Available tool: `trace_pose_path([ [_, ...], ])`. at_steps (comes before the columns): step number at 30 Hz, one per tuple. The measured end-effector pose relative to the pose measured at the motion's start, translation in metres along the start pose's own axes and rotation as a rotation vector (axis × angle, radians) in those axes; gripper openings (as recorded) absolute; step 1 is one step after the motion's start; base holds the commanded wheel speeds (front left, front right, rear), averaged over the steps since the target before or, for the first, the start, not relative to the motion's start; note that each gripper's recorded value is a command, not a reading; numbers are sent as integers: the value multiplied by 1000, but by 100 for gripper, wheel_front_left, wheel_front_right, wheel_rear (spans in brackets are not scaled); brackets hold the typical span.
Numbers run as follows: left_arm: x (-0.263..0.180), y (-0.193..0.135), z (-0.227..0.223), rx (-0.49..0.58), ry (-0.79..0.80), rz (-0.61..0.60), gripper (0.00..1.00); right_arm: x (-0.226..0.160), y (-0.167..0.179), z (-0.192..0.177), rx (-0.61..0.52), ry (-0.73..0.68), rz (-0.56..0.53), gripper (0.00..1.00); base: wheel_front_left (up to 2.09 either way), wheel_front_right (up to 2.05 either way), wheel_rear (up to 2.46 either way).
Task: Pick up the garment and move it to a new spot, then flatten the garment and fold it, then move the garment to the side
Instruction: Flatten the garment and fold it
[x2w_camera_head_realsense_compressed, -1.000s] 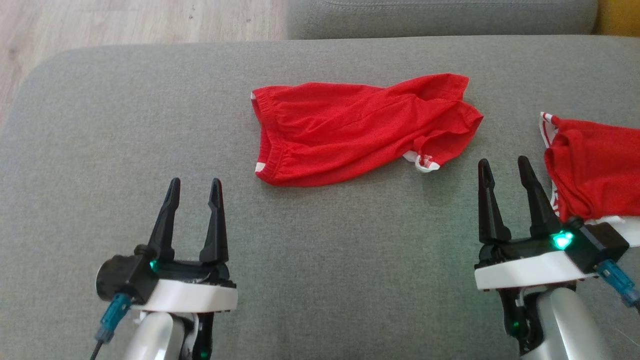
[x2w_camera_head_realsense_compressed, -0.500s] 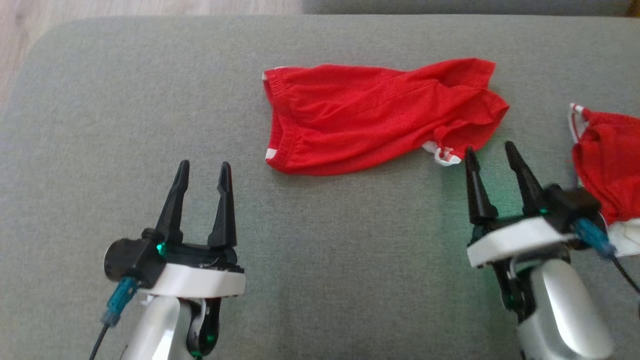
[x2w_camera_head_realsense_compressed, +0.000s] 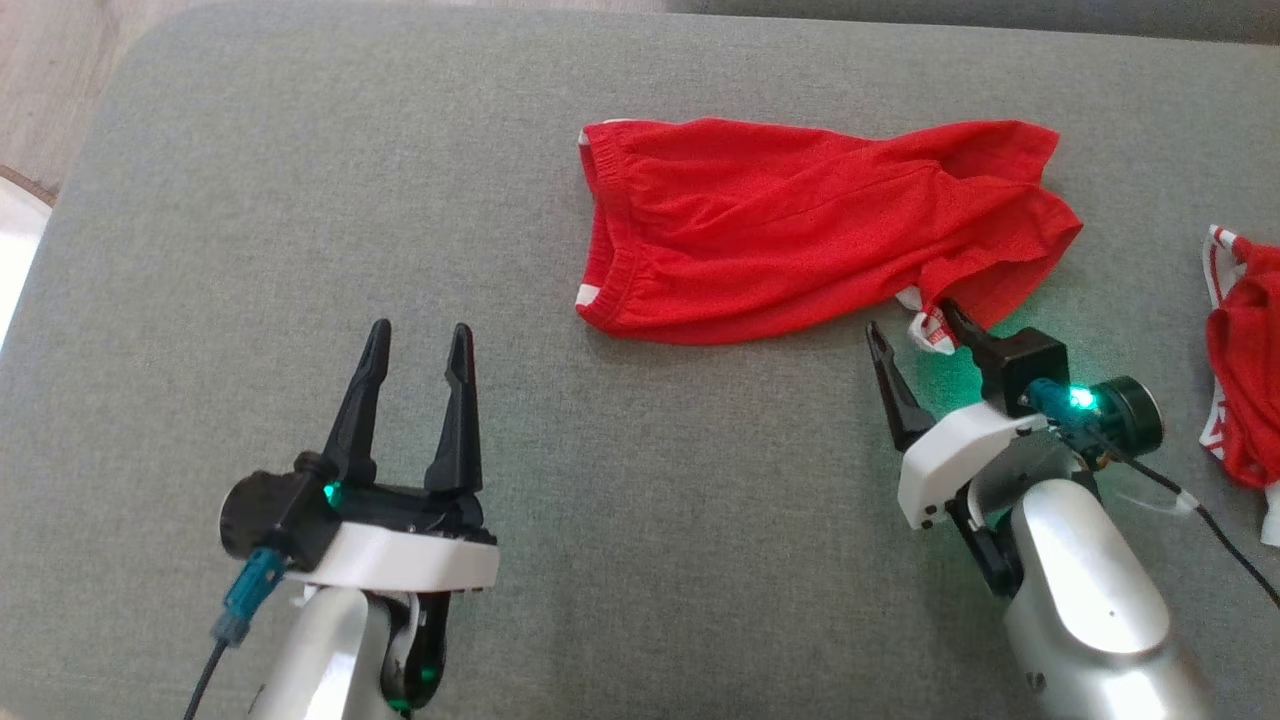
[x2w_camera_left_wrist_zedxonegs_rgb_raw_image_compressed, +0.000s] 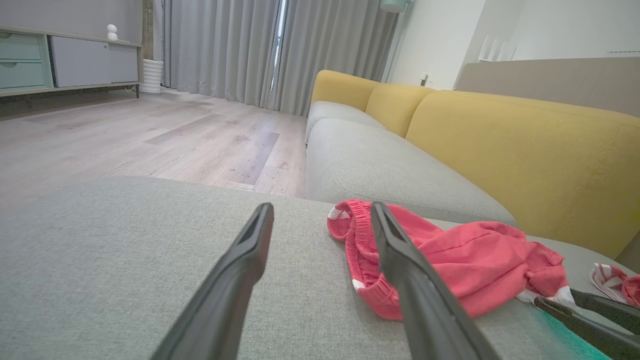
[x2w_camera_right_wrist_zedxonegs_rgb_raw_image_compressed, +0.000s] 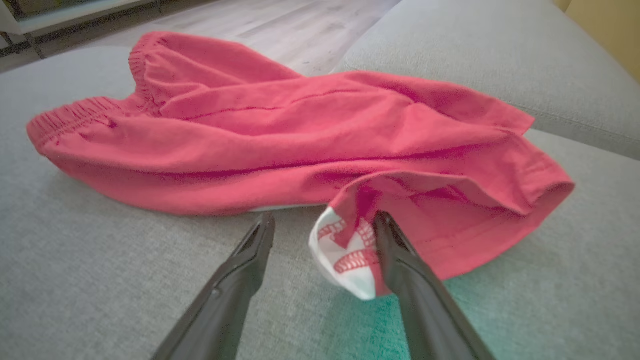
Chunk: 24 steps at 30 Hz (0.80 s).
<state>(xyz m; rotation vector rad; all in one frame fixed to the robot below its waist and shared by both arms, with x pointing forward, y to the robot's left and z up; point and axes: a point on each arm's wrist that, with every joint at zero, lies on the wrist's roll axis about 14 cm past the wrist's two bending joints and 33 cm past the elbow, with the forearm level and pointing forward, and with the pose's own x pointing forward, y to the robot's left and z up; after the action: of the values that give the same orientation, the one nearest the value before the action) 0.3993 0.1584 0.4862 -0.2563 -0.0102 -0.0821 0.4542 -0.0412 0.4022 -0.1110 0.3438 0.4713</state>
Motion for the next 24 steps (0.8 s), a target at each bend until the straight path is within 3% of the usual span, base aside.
trace_pose_path([
  [1, 0, 0, 0, 0, 0, -1, 100, 0, 0, -3, -11, 14, 0, 100, 0, 0, 0],
  [2, 0, 0, 0, -1, -1, -4, 100, 0, 0, -6, -17, 27, 0, 59, 0, 0, 0],
  [3, -1, 0, 0, -2, -1, -4, 100, 0, 0, -9, -22, 39, 1, 0, 0, 0, 0],
  [8, 1, -2, 1, -4, -3, -9, 100, -2, -3, -9, -24, 30, -6, 0, 0, 0, 0],
  [13, 4, -9, 3, -9, -11, -31, 100, -5, 10, 17, 18, -66, 34, 0, 0, 0, 0],
  [19, 7, -21, 12, -7, -38, -64, 100, -27, 52, 103, 151, -340, 174, 0, 0, 0, 0],
  [24, 5, -25, 17, -13, -55, -74, 100, -64, 32, 175, 217, -568, 148, 0, 0, 0, 0],
])
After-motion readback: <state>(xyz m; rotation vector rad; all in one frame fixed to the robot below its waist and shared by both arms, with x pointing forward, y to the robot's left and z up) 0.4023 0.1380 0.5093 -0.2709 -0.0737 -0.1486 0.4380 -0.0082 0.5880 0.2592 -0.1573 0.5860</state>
